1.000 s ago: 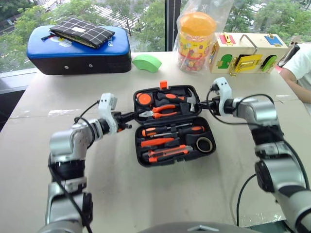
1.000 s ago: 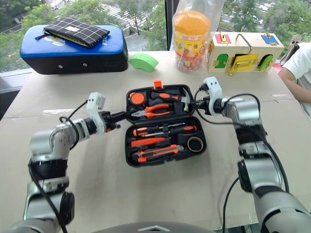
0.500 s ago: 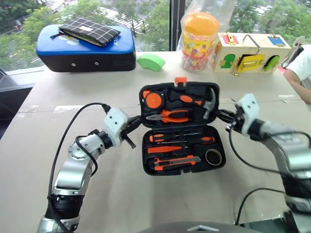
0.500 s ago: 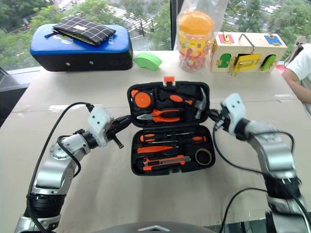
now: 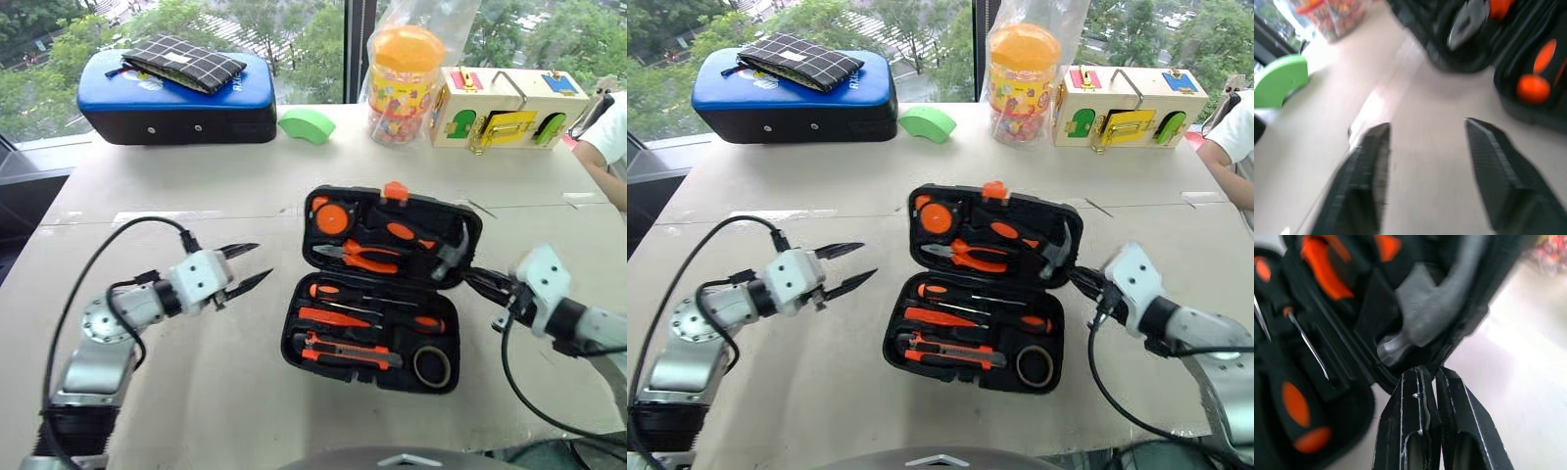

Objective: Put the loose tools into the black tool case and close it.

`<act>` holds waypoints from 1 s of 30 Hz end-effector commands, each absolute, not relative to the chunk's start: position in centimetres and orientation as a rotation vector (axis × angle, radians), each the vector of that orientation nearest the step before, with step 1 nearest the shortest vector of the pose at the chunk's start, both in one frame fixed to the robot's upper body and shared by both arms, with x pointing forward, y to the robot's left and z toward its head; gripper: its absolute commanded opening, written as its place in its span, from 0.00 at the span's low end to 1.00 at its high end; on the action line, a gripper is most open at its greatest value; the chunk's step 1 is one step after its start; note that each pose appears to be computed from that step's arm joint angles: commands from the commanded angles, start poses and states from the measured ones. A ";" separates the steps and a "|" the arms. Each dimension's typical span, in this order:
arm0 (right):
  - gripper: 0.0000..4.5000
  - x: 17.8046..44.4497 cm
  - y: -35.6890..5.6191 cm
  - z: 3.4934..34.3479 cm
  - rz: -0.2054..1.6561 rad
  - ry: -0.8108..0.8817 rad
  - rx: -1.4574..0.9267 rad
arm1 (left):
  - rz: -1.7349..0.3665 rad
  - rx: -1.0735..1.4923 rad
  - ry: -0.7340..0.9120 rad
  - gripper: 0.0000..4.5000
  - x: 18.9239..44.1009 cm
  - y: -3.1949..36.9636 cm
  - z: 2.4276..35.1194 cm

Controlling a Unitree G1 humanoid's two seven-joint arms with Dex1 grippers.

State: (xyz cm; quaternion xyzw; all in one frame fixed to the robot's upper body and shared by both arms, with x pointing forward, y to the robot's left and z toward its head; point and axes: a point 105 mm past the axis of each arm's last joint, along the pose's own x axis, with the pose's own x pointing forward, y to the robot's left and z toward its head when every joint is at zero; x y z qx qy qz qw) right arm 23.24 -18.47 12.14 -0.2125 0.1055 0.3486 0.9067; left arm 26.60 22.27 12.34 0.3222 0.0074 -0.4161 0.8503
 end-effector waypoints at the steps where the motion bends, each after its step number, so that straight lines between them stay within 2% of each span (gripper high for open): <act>1: 0.21 20.8 -19.3 13.1 0.742 0.189 -0.602 | -0.909 0.634 0.148 0.93 25.1 25.4 12.8; 2: 0.31 20.3 -19.6 12.9 0.729 0.190 -0.580 | -0.881 0.608 0.178 1.00 25.2 26.5 12.9; 3: 0.45 19.9 -19.9 12.7 0.713 0.198 -0.545 | -0.884 0.559 0.226 1.00 25.0 27.0 12.7; 5: 0.65 19.7 -20.0 12.6 0.689 0.211 -0.451 | -0.900 0.393 0.294 1.00 24.7 26.6 12.8; 9: 0.65 20.9 -20.4 12.1 0.631 0.251 -0.273 | -0.987 0.101 0.342 1.00 24.6 22.4 13.9; 12: 0.80 21.6 -20.7 10.7 0.545 0.353 -0.011 | -1.023 -0.001 0.320 1.00 25.5 18.2 14.9; 14: 0.99 22.0 -20.3 10.2 0.524 0.401 0.107 | -1.042 0.005 0.321 1.00 25.6 16.7 14.9; 22: 0.99 25.1 -18.3 11.2 0.477 0.468 0.368 | -0.866 -0.090 0.416 1.00 30.9 13.4 14.1; 30: 0.99 26.3 -18.1 10.9 0.443 0.586 0.273 | -0.778 -0.062 0.514 1.00 36.3 12.2 12.8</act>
